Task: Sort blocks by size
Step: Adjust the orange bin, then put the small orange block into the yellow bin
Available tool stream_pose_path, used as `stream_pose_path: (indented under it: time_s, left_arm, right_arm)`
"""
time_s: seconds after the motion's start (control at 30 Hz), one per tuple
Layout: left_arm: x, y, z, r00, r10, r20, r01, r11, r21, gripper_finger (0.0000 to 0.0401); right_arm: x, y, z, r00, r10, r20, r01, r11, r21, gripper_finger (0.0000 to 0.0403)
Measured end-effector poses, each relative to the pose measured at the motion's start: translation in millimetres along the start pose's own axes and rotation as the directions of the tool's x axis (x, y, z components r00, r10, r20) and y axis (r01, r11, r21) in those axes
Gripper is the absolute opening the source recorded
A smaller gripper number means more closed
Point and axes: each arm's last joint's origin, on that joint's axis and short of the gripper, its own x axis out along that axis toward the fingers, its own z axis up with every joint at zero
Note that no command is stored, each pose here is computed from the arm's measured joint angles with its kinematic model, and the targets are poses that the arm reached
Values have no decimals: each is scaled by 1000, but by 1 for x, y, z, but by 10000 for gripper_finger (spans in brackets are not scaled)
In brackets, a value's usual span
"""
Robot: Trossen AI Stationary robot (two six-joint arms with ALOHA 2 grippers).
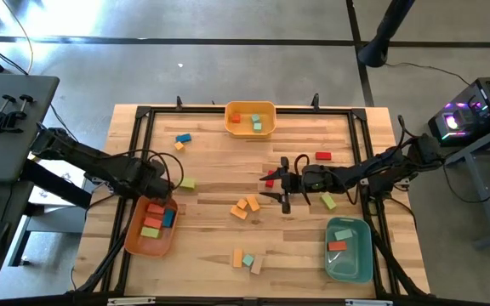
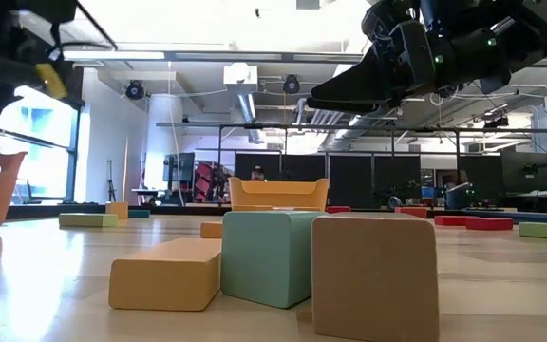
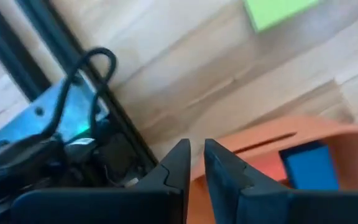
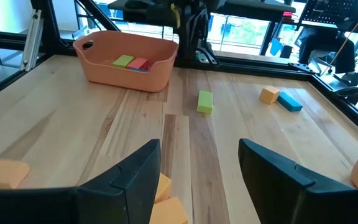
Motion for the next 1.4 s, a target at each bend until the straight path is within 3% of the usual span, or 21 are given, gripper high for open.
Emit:
stream_pose_path:
  time_s: [0.1, 0.2, 0.37, 0.57, 0.67, 0.8, 1.13, 1.4]
  left_arm:
    - [-14, -2, 4, 996, -29, 80, 32, 999, -37, 29]
    - [-28, -14, 7, 955, -127, 270, 132, 991, -2, 25]
    - [-33, -46, 15, 772, -350, 531, 270, 936, 225, 20]
    - [-16, -79, 41, 545, -561, 622, 334, 827, 453, 19]
    - [-3, -85, 59, 449, -616, 647, 330, 788, 521, 19]
    - [11, -88, 86, 352, -631, 692, 263, 776, 574, 19]
    - [29, -104, 125, 198, -575, 794, 40, 814, 580, 19]
    - [41, -106, 129, 246, -575, 781, 13, 807, 590, 19]
  right_arm:
    - [0, 0, 0, 1000, 0, 0, 0, 1000, 0, 213]
    - [0, 0, 0, 1000, -1, 0, 1, 1000, 0, 213]
    - [0, -1, 1, 1000, -7, 11, 6, 1000, 6, 213]
    - [0, -4, 2, 1000, -20, 21, 18, 998, 57, 213]
    - [0, -5, 1, 999, -48, 12, 47, 997, 66, 213]
    - [-1, -7, 3, 992, -129, 14, 127, 988, 93, 213]
    - [-1, -17, 2, 957, -290, -1, 279, 921, 273, 213]
    - [-1, -17, -2, 949, -310, -54, 307, 876, 372, 213]
